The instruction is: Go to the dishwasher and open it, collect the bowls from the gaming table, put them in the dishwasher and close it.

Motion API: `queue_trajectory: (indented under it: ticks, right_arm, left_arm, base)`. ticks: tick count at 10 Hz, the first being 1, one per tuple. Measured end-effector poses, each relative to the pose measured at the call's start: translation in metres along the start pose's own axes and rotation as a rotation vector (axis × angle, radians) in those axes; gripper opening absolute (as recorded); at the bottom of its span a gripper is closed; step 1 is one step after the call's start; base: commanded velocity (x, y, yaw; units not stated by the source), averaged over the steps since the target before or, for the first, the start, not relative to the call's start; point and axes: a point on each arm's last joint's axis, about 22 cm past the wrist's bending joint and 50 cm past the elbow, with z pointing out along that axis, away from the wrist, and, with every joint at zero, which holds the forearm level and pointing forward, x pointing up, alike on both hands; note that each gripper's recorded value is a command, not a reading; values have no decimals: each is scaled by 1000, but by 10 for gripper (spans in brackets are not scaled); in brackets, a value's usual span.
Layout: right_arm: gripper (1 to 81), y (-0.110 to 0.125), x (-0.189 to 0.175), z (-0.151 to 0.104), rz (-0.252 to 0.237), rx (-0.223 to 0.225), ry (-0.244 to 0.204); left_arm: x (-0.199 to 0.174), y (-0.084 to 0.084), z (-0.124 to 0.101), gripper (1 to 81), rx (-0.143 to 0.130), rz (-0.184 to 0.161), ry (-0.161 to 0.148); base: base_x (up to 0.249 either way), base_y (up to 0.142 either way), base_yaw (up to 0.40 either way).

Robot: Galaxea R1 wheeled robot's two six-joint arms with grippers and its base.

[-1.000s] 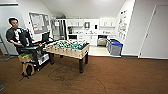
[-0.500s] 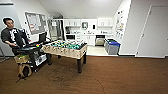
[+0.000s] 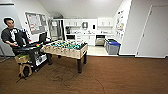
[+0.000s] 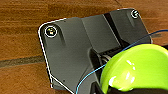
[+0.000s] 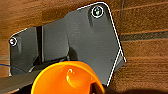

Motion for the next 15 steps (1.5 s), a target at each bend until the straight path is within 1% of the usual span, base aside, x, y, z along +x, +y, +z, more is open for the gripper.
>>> queue_trajectory:
  ticks: [2, 4, 6, 7, 9, 11, 13, 15]
  right_arm:
    - [10, 0, 0, 0, 0, 0, 0]
    - [10, 2, -8, 0, 1, -3, -9]
    - [10, 0, 3, 0, -2, 1, 8]
    - [10, 0, 3, 0, -2, 2, 8]
    - [10, 0, 1, 0, -1, 1, 4]
    - [10, 2, 1, -1, -1, -2, 4]
    - [10, -5, 0, 1, -2, 7, 3]
    - [10, 0, 5, 0, -2, 1, 10]
  left_arm:
    - [-1, 0, 0, 10, 0, 0, -2]
    - [-8, 2, 0, 10, -1, -1, -8]
    - [1, 2, 1, 10, -2, 2, 4]
    - [3, 1, 0, 10, -1, 3, 6]
    - [-2, 1, 0, 10, -1, 1, -1]
    - [-1, 3, 1, 10, -3, 1, 0]
    - [-3, -4, -1, 10, 7, 1, -4]
    - [1, 4, 1, 10, -5, 2, 4]
  base:
    - [69, 0, 0]
    - [96, 0, 0]
    - [107, 0, 0]
    - [105, 0, 0]
    - [105, 0, 0]
    - [105, -68, 0]
    - [105, -84, 0]
    - [99, -86, 0]
